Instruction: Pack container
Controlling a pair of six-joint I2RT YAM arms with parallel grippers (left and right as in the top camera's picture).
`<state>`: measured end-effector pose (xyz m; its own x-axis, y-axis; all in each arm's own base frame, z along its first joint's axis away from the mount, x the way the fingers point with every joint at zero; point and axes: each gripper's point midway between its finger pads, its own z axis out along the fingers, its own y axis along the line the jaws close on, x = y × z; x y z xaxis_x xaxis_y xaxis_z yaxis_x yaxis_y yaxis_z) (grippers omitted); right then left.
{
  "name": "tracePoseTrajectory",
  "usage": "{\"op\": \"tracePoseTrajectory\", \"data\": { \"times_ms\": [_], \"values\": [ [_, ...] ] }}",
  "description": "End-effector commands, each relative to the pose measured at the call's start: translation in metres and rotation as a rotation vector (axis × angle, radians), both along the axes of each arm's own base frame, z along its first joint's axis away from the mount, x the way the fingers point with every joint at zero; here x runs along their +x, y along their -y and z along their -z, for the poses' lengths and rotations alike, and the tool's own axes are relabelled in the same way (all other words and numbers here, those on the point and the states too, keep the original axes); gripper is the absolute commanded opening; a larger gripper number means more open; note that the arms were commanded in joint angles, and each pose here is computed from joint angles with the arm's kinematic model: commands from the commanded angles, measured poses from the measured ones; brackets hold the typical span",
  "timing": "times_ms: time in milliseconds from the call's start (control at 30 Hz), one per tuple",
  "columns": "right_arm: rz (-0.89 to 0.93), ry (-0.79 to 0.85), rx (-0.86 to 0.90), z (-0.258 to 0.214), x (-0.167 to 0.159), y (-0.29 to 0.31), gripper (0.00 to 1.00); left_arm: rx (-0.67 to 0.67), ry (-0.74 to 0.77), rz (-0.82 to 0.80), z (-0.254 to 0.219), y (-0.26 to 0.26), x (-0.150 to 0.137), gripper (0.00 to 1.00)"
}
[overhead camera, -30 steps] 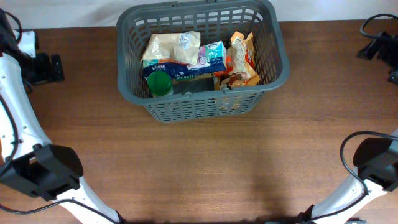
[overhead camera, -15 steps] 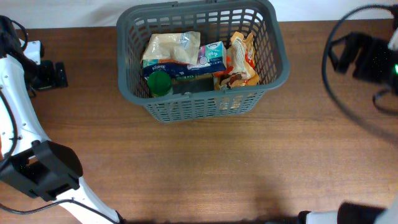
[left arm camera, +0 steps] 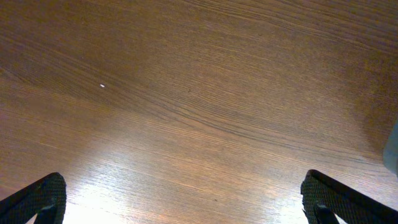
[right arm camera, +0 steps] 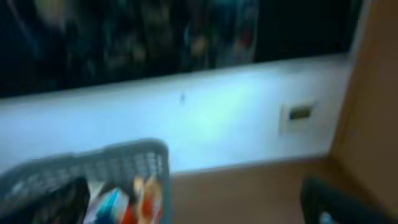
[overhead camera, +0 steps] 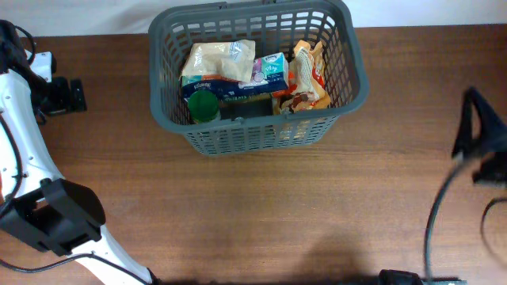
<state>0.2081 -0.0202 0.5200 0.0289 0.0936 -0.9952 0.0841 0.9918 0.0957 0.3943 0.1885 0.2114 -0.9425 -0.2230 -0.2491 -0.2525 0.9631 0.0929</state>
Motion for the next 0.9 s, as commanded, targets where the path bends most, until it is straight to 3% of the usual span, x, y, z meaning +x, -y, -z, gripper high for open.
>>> {"op": "tracePoseTrajectory", "data": {
  "times_ms": [0,267,467,667,867],
  "values": [
    [0.07,0.044,-0.017,0.051,-0.012,0.01,0.99,0.003,-0.006,-0.008,0.002,-0.003,-0.001,0.99],
    [0.073,0.065,-0.016,0.19,-0.005,0.012,0.99,0.003,-0.006,-0.008,0.002,-0.003,-0.001,0.99],
    [0.154,-0.071,-0.003,0.285,0.009,0.028,0.99,0.003,-0.006,-0.008,0.002,-0.003,-0.001,0.99],
    [0.17,-0.172,0.002,0.343,0.017,0.032,0.99,0.003,-0.006,-0.008,0.002,-0.003,-0.001,0.99],
    [0.152,-0.224,0.006,0.368,0.02,0.029,0.99,0.003,-0.006,-0.008,0.002,-0.003,-0.001,0.99]
  ]
}}
